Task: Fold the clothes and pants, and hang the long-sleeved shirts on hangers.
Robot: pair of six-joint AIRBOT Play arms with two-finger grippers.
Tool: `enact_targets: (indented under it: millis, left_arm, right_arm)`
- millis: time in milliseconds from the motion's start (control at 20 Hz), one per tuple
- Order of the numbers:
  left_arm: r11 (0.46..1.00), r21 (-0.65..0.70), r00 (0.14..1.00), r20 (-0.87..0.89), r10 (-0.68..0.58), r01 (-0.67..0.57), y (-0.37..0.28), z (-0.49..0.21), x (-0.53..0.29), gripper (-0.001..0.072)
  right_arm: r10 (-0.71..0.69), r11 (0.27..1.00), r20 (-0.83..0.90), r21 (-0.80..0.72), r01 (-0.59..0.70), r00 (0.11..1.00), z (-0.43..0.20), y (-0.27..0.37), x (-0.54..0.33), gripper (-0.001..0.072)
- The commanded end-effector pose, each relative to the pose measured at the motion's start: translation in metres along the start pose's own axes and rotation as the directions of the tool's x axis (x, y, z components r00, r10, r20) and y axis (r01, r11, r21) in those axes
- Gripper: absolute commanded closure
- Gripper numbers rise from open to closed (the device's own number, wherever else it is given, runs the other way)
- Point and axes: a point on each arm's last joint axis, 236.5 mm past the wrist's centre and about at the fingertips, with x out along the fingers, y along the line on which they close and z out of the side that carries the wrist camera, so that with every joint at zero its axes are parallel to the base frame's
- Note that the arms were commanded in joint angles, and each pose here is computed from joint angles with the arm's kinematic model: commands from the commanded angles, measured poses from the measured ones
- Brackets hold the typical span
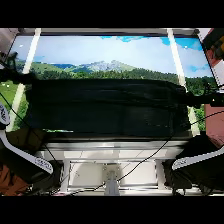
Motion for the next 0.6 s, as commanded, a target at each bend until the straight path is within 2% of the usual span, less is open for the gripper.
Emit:
enact_targets:
  millis: [0, 200, 550]
  left_arm:
    - [0.992, 0.036, 0.962, 0.249, 0.110, -0.122, 0.014, 0.064, -0.038, 0.0688]
    - [0.992, 0.037, 0.962, 0.251, 0.111, -0.124, 0.014, 0.064, -0.023, 0.0689]
    - [0.980, 0.039, 0.891, 0.424, 0.160, -0.194, 0.009, 0.108, -0.023, 0.0689]
  right_arm:
    - [-0.046, 0.998, 0.011, -0.035, 0.047, 0.999, 0.001, -0.003, -0.015, 0.0656]
    - [-0.044, 0.999, 0.014, -0.032, 0.044, 0.999, 0.001, -0.002, -0.016, 0.0656]
    - [-0.045, 0.998, 0.014, -0.032, 0.045, 0.999, 0.001, -0.002, -0.016, 0.0656]
